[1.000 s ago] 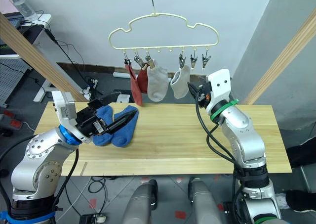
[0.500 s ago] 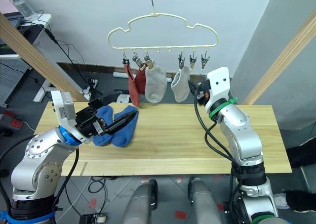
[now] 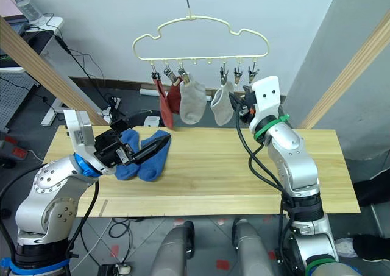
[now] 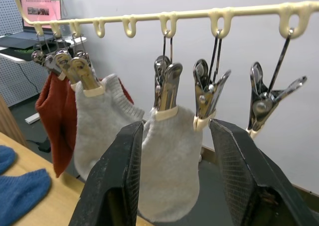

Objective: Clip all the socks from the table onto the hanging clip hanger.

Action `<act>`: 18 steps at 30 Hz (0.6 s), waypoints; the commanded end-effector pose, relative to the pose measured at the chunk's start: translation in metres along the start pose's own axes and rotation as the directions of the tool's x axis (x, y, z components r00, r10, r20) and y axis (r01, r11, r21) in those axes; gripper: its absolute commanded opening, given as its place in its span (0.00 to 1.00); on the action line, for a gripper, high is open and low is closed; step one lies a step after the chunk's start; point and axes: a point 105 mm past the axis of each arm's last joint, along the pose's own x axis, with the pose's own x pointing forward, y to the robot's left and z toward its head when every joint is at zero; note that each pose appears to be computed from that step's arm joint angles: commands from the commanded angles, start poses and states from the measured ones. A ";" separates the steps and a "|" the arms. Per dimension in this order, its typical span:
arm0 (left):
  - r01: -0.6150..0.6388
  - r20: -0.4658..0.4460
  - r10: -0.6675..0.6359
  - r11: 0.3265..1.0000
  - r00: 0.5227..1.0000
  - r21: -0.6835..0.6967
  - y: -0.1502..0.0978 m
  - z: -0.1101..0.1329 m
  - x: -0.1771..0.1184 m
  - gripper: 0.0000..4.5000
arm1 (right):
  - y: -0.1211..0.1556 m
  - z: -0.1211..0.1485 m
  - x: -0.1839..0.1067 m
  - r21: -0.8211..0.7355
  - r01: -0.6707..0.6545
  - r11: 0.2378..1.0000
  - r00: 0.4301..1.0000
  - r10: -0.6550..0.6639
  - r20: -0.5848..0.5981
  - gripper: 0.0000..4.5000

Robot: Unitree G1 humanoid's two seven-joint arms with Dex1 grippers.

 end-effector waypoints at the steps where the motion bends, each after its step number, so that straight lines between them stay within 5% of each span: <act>1: 0.005 0.023 -0.006 1.000 1.000 0.028 -0.002 0.007 0.002 1.00 | 0.000 0.016 0.004 -0.019 0.012 1.000 0.998 -0.010 0.065 0.49; 18: 0.001 0.016 -0.001 1.000 1.000 0.028 -0.003 0.006 0.002 1.00 | -0.008 0.020 0.020 -0.017 0.080 0.997 0.993 -0.079 0.083 0.49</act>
